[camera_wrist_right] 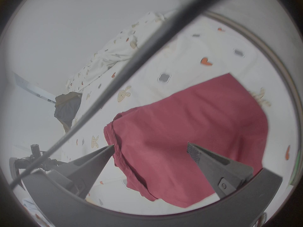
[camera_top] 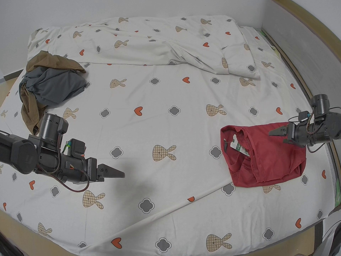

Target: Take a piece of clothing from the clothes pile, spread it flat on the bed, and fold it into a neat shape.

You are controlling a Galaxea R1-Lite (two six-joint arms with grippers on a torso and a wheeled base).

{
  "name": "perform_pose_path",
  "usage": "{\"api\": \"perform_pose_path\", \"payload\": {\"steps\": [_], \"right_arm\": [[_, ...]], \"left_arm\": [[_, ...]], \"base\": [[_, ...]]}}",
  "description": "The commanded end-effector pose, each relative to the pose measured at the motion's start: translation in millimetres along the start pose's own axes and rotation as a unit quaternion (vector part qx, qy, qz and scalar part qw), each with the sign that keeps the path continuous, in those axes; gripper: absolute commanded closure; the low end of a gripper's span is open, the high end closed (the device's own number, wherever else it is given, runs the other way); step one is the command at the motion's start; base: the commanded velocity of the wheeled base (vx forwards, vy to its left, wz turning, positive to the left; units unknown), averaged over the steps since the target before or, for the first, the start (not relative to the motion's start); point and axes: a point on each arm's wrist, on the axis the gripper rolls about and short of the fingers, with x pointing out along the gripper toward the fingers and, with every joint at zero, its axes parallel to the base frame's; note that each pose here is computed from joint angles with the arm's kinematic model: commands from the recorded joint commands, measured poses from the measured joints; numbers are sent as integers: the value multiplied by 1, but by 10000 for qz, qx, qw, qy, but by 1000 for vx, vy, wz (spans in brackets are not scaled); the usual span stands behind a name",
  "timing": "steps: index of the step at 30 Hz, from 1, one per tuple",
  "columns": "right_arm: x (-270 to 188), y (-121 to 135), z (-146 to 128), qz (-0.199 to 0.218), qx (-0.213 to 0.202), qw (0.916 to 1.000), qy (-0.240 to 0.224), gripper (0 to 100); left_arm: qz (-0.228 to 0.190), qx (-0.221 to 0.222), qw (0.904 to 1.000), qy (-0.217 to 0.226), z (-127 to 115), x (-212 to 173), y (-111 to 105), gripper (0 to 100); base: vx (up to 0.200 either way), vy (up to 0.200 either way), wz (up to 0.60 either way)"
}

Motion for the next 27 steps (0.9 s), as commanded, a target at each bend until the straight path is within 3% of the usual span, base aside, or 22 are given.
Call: {"api": "perform_pose_path", "payload": {"steps": [1, 10, 18, 27], "right_arm": [[82, 6, -30, 340, 395, 9956, 782, 0], [94, 35, -32, 1241, 566, 9870, 855, 0], [69, 50, -26, 1363, 324, 9886, 553, 0], [-34, 53, -4, 1272, -79, 9896, -669, 0]], "left_arm": [[-3, 13, 10000, -9, -1, -1, -1, 0], [3, -4, 10000, 16, -1, 1, 0, 0], [1, 0, 10000, 9, -1, 0, 0, 0], [-6, 21, 10000, -22, -1, -2, -1, 0]], "base": [[0, 0, 0], [0, 0, 0], [0, 0, 0], [0, 0, 0]]}}
